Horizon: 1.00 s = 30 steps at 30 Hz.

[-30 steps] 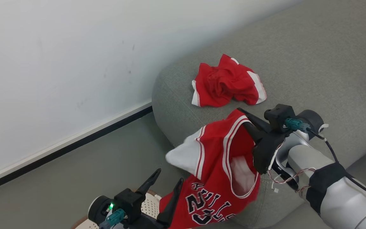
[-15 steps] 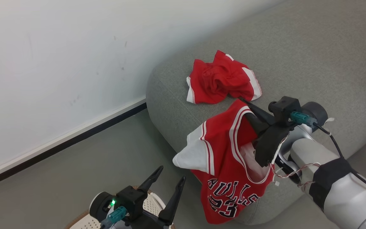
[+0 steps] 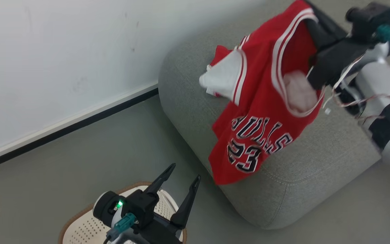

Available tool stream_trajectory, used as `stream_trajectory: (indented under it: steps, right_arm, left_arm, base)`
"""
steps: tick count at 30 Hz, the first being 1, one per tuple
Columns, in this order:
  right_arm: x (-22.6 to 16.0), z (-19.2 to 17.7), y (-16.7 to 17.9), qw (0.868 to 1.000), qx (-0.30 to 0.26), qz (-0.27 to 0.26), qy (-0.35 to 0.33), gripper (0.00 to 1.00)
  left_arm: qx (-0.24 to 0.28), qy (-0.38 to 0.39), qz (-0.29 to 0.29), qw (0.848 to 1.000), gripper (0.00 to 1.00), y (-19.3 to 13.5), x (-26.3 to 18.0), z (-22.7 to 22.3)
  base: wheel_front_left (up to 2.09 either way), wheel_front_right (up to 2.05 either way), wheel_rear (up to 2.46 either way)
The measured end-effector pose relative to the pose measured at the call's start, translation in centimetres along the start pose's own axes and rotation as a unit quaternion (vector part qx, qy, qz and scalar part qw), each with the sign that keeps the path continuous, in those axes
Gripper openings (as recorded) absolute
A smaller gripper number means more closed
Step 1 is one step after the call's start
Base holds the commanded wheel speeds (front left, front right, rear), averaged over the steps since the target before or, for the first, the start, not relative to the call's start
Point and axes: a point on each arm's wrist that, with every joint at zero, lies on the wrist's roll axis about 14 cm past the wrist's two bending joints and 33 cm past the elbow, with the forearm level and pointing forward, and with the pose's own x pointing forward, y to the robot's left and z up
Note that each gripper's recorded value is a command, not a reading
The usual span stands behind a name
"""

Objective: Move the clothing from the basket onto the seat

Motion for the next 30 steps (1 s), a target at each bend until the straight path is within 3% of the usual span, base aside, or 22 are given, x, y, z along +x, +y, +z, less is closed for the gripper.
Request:
stream_trajectory:
  steps: [10,15,26,30]
  right_arm:
    - [5.8,7.6,-9.0,0.994,-0.037,-0.082,-0.068,0.0]
    - [7.7,9.1,-12.9,0.987,-0.034,-0.134,-0.076,0.0]
    - [12.9,9.5,-14.4,0.981,-0.021,-0.171,-0.087,0.0]
    - [14.3,8.0,-14.5,0.982,-0.025,-0.175,-0.072,0.0]
  left_arm:
    - [0.008,-0.022,0.029,0.999,1.0,4.3,0.7,1.5]
    - [0.009,-0.025,0.047,0.999,1.0,6.3,0.4,1.7]
    - [-0.003,-0.009,0.112,0.994,1.0,10.7,-2.5,0.1]
    - [-0.004,-0.012,0.136,0.991,1.0,12.5,-3.5,0.0]
  base:
    - [0.0,0.0,0.0]
    - [0.0,0.0,0.0]
    - [0.0,0.0,0.0]
    - [0.0,0.0,0.0]
